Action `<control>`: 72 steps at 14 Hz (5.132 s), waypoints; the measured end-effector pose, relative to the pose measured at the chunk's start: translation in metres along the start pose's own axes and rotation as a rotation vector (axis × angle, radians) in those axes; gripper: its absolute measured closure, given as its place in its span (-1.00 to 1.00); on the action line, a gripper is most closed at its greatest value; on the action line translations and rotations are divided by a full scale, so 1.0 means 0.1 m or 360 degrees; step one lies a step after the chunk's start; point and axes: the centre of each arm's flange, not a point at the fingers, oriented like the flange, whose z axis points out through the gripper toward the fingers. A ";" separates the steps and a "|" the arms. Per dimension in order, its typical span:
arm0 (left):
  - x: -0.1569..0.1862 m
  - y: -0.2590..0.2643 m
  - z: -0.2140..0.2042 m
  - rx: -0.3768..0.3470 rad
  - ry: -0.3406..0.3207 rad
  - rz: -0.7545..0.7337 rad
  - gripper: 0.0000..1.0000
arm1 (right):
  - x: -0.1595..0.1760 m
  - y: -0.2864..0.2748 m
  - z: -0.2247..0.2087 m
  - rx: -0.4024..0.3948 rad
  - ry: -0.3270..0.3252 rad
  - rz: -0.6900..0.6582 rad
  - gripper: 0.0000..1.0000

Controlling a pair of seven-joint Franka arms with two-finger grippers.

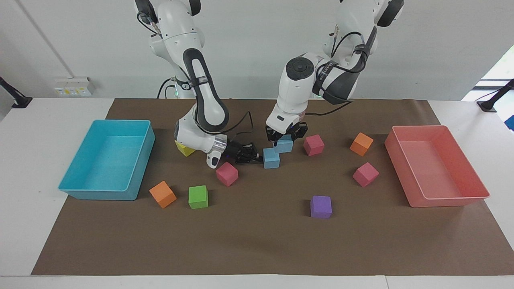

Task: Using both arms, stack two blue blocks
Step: 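Carry the held cube with the left gripper above the centered blue cube, then lower the held cube onto the centered blue cube with the left gripper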

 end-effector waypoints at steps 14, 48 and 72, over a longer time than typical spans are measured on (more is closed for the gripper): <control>-0.07 0.21 0.38 -0.0019 -0.0014 -0.0040 -0.22 | -0.01 0.00 0.00 0.0001 0.0000 0.0005 0.98; -0.03 0.28 0.60 0.0016 0.0079 -0.0102 -0.22 | -0.02 0.00 0.00 0.0014 0.0011 0.0021 0.98; -0.03 0.27 0.64 0.0035 0.0064 -0.0103 -0.22 | -0.02 0.00 0.00 0.0020 0.0017 0.0028 0.98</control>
